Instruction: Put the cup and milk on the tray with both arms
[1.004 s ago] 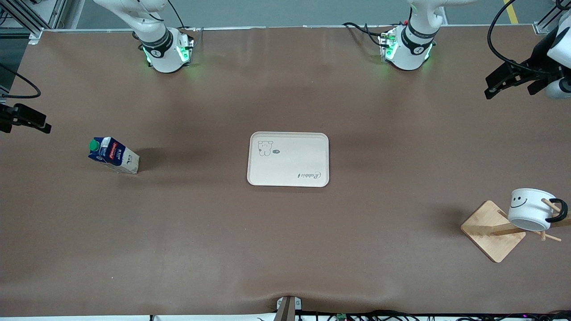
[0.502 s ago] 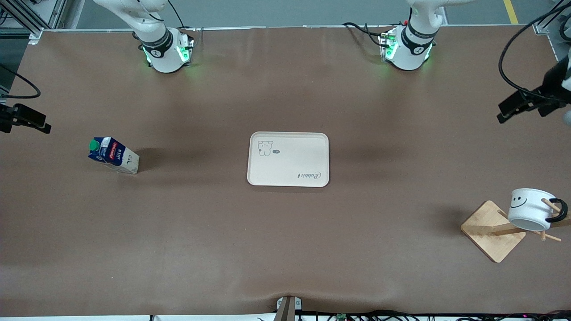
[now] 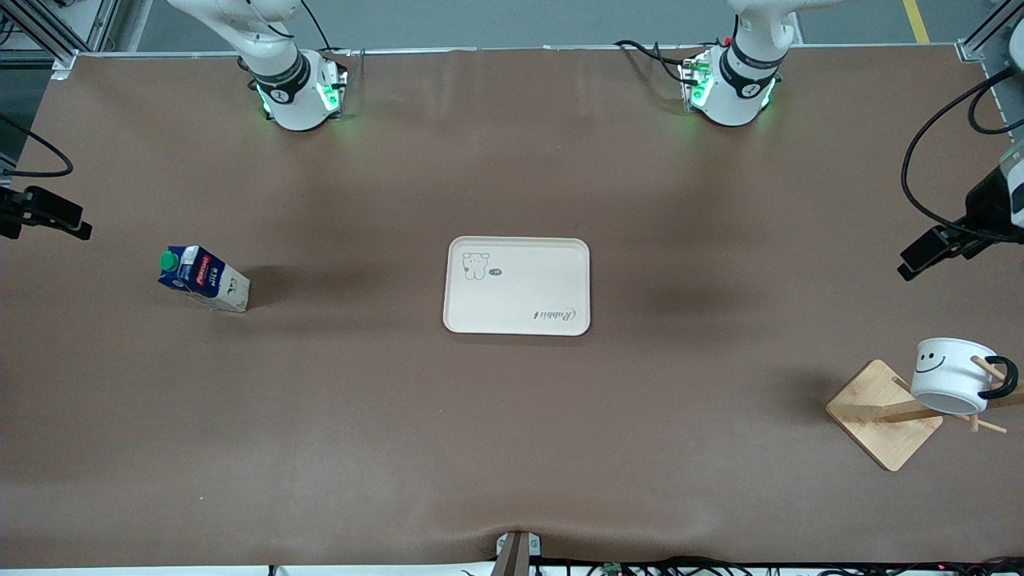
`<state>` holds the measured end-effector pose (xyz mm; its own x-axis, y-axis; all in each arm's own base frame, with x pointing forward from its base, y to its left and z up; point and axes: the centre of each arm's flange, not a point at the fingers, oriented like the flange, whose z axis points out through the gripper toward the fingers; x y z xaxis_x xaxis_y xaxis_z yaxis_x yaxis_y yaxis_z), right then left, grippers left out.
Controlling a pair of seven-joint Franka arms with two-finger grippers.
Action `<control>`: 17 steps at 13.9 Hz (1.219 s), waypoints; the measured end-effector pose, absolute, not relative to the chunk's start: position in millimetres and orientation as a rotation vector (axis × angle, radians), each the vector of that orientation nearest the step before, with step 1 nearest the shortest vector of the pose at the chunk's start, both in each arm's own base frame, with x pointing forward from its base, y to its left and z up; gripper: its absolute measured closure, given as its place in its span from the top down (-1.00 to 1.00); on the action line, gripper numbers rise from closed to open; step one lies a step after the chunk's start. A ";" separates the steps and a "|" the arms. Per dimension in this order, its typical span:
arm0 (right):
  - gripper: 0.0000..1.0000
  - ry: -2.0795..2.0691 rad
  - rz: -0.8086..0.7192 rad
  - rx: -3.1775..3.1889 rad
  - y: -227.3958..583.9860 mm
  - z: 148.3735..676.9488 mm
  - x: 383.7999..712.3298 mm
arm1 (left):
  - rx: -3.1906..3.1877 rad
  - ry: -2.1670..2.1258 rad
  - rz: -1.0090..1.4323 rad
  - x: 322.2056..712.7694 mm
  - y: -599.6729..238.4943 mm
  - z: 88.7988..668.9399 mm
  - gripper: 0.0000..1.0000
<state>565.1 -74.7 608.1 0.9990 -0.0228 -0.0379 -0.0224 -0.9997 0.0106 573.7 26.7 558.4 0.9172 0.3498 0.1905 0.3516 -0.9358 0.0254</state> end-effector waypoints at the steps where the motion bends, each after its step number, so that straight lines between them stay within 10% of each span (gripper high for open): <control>1: 1.00 -0.035 -0.058 3.131 -74.6 608.5 565.2 | -3.060 -0.593 -0.335 574.5 35.1 548.5 1.00; 17: 1.00 -0.007 -0.102 3.134 -67.1 587.7 582.0 | -2.972 -0.517 -0.765 568.7 113.5 448.5 0.94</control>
<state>582.0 -67.1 587.7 0.9979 -0.0045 -0.0653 -0.0041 -1.0000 0.0060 568.7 113.5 448.5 0.8239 0.3100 0.4745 0.3245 -0.9444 0.0536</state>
